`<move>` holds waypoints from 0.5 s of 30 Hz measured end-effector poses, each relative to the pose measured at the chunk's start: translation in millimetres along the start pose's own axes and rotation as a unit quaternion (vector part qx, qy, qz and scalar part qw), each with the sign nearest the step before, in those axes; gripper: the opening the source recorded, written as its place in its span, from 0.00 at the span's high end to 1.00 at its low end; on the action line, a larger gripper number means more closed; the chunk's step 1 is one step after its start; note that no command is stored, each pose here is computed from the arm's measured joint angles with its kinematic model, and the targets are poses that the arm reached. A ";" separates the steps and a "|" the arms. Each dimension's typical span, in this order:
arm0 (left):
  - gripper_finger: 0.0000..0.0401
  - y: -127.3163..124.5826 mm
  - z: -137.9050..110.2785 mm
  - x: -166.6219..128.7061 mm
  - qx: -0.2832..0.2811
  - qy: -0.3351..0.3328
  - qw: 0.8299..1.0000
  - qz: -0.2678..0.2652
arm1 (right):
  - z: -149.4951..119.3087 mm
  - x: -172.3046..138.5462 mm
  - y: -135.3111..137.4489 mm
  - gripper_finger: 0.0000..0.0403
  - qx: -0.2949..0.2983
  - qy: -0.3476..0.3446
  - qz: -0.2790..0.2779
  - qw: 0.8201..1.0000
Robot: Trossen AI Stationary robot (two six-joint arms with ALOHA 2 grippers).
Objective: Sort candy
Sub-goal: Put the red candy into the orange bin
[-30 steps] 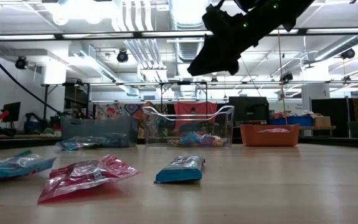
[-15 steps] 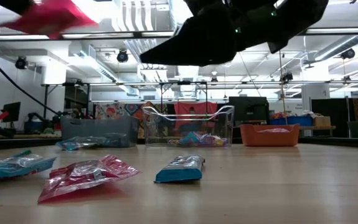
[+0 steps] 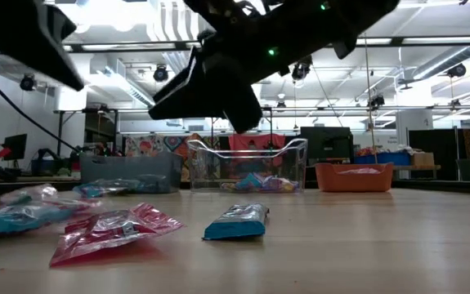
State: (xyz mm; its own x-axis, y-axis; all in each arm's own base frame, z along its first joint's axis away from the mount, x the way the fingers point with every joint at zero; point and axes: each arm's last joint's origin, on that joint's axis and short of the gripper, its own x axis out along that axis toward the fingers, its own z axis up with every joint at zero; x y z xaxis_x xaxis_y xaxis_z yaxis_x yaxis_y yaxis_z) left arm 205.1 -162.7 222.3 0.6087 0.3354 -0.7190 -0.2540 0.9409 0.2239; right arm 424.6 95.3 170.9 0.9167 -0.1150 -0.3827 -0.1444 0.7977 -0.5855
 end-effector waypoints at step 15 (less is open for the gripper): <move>1.00 5.7 -61.2 38.2 -0.024 0.098 0.994 -0.043 | -14.6 29.5 -2.9 0.53 0.279 -0.049 0.071 0.956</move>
State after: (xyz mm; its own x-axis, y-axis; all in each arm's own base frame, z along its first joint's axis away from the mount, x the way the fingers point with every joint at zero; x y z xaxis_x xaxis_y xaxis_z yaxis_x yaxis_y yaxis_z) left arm 180.9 -147.4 155.8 0.4725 0.2340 -0.8497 -0.2455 0.9609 0.1281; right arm 446.6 80.9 150.9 0.9370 0.0517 -0.3456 -0.0735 0.9960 -0.0501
